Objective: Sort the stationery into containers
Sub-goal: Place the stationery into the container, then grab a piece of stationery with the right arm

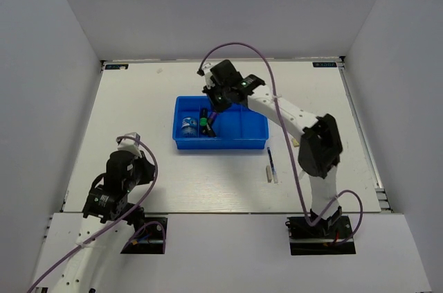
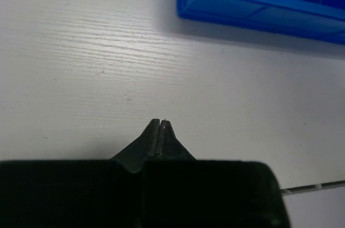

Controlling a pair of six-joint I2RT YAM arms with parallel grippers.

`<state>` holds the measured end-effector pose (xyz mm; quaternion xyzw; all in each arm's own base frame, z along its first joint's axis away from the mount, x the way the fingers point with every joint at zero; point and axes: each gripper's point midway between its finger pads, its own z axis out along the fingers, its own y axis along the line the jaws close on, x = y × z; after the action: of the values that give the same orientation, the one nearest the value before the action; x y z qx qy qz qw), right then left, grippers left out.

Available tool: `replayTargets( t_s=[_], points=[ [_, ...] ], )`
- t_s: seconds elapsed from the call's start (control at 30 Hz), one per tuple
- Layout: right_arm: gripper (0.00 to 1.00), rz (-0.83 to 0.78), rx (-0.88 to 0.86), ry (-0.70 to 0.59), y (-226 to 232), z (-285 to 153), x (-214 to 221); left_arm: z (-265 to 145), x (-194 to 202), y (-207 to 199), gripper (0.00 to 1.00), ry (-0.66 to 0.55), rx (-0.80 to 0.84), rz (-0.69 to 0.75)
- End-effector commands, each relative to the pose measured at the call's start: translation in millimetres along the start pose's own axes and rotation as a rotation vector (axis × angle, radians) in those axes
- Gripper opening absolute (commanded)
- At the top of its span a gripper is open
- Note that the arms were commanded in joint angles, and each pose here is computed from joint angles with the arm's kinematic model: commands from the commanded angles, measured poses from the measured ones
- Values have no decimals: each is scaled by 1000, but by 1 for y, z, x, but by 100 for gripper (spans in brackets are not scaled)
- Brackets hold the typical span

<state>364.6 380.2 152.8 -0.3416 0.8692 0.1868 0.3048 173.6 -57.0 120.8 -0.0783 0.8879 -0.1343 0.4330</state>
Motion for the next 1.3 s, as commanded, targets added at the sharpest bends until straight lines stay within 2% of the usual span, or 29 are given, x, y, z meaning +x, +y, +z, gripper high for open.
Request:
replayTargets(
  t_s=[0.0,0.07,0.1,0.13,0.17,0.2,0.27,0.3,0.33,0.37,0.4,0.43,0.5,0.53,0.57,0.6,0.63,0.67,0.7,0.73,0.8,0.87,0.9,1.27],
  points=[
    [0,-177,81,-183,-15,-78,-35,-5,-13,-26,0,9,116,2],
    [0,-219,134,-179,-27,-103,-12,-10,-17,-36,1,27,158,4],
    [0,-211,214,-138,-47,-104,7,-16,-29,-44,20,26,177,7],
    [0,-198,247,-154,-55,-122,10,-17,-32,-48,36,29,190,11],
    [10,-177,267,-155,-64,-133,16,-22,-38,-57,52,29,230,19],
    [28,-149,267,-46,-69,-131,52,-19,-38,-60,72,58,234,24],
    [37,-91,316,-4,-90,-149,73,-15,-35,-69,78,98,276,27],
    [39,-47,313,77,-95,-141,107,-11,-32,-70,81,124,276,24],
    [38,-1,344,59,-110,-154,113,-7,-26,-73,81,141,293,27],
    [34,19,339,90,-113,-148,133,-4,-21,-73,81,161,295,13],
    [20,33,333,112,-116,-144,149,-1,-23,-78,81,147,319,14],
    [14,70,336,115,-125,-146,162,4,-9,-75,80,176,318,1],
    [3,115,334,150,-132,-143,180,10,-7,-75,73,161,326,-4],
    [3,144,332,188,-136,-141,193,14,2,-71,58,171,322,-5],
    [3,163,310,199,-136,-139,199,14,3,-70,47,168,318,-1],
    [8,179,318,227,-141,-137,212,14,4,-68,37,171,312,7],
    [8,188,326,215,-146,-133,212,12,1,-69,19,161,320,14],
    [11,216,338,213,-154,-136,215,11,2,-68,15,165,313,25],
    [17,221,339,228,-158,-131,222,12,2,-63,15,159,288,29],
    [21,227,330,230,-159,-128,225,12,4,-62,20,159,285,32],
    [31,252,311,263,-163,-120,235,13,6,-61,44,163,285,32],
    [39,263,310,276,-169,-117,238,13,6,-61,62,169,281,28],
    [40,269,307,303,-171,-111,244,12,5,-62,65,171,285,31],
    [43,242,381,327,-203,-104,251,13,8,-59,68,177,274,32]
  ],
)
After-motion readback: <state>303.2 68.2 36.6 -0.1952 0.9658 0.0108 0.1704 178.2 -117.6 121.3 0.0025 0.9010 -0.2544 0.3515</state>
